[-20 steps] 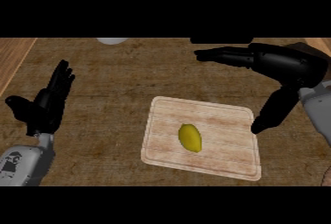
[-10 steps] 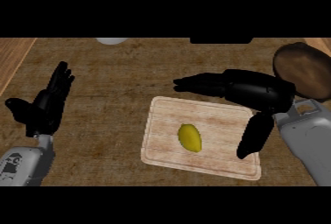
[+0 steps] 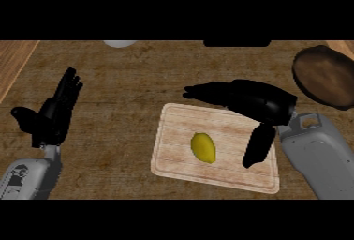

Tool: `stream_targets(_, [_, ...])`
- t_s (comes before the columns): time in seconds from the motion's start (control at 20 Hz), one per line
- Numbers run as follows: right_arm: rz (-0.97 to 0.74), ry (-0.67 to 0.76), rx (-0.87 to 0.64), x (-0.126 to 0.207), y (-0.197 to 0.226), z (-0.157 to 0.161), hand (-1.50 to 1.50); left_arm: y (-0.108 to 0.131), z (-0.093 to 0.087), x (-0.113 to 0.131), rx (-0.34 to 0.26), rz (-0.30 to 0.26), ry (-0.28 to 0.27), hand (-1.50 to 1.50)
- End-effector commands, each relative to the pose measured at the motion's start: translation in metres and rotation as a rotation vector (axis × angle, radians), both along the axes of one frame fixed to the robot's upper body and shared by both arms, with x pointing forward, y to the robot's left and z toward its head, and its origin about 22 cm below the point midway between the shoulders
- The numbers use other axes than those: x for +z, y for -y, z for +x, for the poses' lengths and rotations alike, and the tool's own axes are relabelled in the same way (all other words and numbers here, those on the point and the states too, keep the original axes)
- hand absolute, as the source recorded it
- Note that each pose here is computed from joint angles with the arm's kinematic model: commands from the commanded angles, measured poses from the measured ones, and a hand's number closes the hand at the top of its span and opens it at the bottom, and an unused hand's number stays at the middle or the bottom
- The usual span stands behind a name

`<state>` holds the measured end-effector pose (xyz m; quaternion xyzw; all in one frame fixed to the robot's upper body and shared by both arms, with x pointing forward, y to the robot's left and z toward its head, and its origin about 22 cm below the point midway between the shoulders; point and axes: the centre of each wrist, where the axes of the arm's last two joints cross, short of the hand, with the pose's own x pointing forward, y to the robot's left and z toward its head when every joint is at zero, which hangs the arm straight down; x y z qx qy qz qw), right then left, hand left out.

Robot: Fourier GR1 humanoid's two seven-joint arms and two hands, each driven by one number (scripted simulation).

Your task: Pick the lemon from the cutting board and place it in the pan

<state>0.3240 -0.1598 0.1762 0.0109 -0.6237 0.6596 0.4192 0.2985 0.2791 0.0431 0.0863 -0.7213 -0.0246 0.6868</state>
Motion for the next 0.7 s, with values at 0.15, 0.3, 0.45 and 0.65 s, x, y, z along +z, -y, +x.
stream_targets(0.15, [-0.077, -0.029, 0.012, -0.016, -0.005, 0.009, -1.5, 0.001, -0.004, 0.007, 0.004, 0.014, 0.004, 0.0])
stream_targets(0.3, [-0.084, -0.047, 0.054, -0.025, -0.018, 0.001, -1.5, 0.001, 0.0, -0.001, 0.026, 0.005, -0.002, 0.0])
stream_targets(0.45, [-0.135, -0.059, 0.08, -0.057, -0.032, 0.01, -1.5, 0.005, -0.006, -0.003, -0.004, 0.002, 0.004, 0.0])
stream_targets(0.65, [-0.139, -0.028, 0.08, -0.059, -0.02, -0.015, -1.5, 0.02, 0.004, 0.0, 0.017, 0.003, 0.011, 0.0])
